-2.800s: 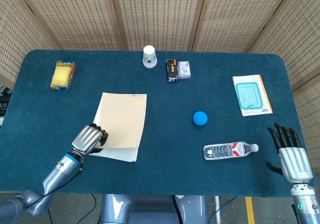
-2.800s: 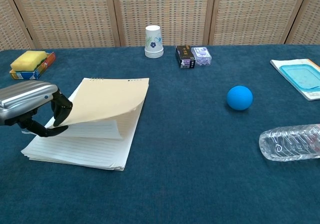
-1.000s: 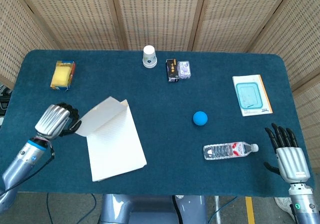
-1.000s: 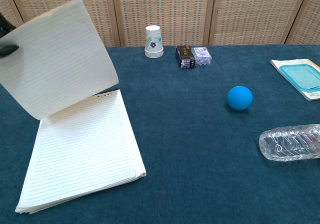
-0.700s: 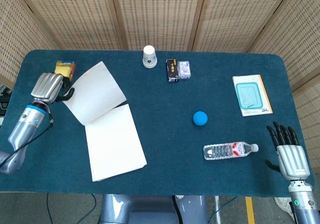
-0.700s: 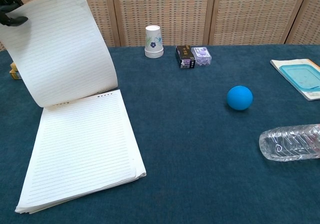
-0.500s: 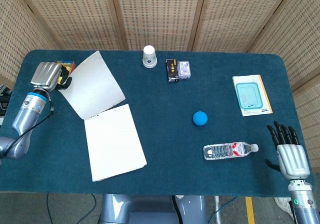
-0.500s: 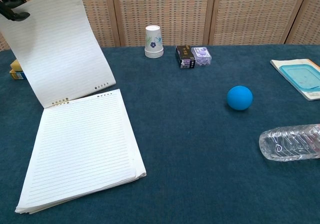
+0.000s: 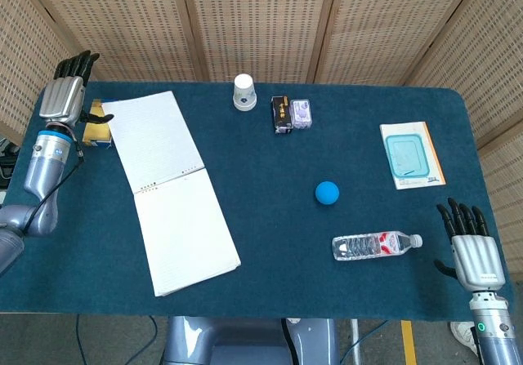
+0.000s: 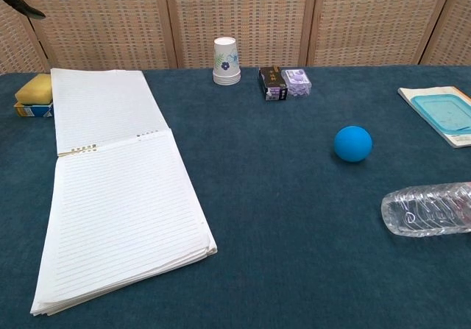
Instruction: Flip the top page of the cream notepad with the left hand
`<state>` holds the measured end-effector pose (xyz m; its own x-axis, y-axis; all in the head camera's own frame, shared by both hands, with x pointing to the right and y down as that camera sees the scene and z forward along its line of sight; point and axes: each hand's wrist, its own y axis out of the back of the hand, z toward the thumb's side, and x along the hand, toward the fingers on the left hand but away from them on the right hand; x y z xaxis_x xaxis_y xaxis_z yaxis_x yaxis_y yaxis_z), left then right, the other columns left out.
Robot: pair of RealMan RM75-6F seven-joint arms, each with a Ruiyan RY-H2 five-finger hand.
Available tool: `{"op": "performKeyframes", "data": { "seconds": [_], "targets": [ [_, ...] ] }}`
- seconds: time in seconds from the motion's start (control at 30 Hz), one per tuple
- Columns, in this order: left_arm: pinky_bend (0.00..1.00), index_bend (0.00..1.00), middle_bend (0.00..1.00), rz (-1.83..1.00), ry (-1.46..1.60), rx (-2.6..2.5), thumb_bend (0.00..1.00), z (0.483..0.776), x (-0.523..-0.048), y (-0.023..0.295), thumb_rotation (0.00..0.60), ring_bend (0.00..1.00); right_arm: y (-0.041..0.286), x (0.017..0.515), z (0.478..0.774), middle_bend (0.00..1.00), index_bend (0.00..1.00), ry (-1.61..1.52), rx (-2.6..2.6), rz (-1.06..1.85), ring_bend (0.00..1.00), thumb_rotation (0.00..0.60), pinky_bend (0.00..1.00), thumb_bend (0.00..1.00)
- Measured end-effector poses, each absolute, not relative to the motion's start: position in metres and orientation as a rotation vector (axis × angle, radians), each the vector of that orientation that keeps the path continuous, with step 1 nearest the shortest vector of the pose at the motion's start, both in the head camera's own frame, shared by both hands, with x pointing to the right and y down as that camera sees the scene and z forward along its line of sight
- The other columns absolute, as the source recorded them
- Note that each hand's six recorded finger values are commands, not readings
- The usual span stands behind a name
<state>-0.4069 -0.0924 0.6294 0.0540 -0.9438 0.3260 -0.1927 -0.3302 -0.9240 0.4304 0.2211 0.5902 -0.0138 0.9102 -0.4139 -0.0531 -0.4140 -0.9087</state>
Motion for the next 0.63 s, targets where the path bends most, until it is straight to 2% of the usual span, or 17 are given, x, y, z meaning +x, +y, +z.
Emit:
{"op": "performKeyframes", "data": {
  "seconds": [0.17, 0.27, 0.47, 0.63],
  "targets": [
    [0.00, 0.00, 0.00, -1.291, 1.191, -1.652, 0.00, 0.625, -0.417, -0.078, 0.600, 0.00, 0.221, 0.429, 0.588, 0.00, 0.00, -0.942, -1.478, 1.528, 0.00, 0.600, 0.00, 0.00],
    [0.00, 0.00, 0.00, -1.271, 1.199, -1.674, 0.00, 0.622, -0.425, -0.059, 0.600, 0.00, 0.221, 0.428, 0.586, 0.00, 0.00, -0.946, -1.485, 1.521, 0.00, 0.600, 0.00, 0.00],
    [0.00, 0.00, 0.00, -1.293, 1.187, -1.716, 0.00, 0.617, -0.441, 0.001, 0.600, 0.00, 0.222, 0.428, 0.586, 0.00, 0.00, -0.952, -1.506, 1.503, 0.00, 0.600, 0.00, 0.00],
    [0.00, 0.00, 0.00, -1.363, 1.167, -1.732, 0.00, 0.603, -0.450, 0.068, 0.600, 0.00, 0.222, 0.429, 0.583, 0.00, 0.00, -0.965, -1.516, 1.492, 0.00, 0.600, 0.00, 0.00]
  ]
}}
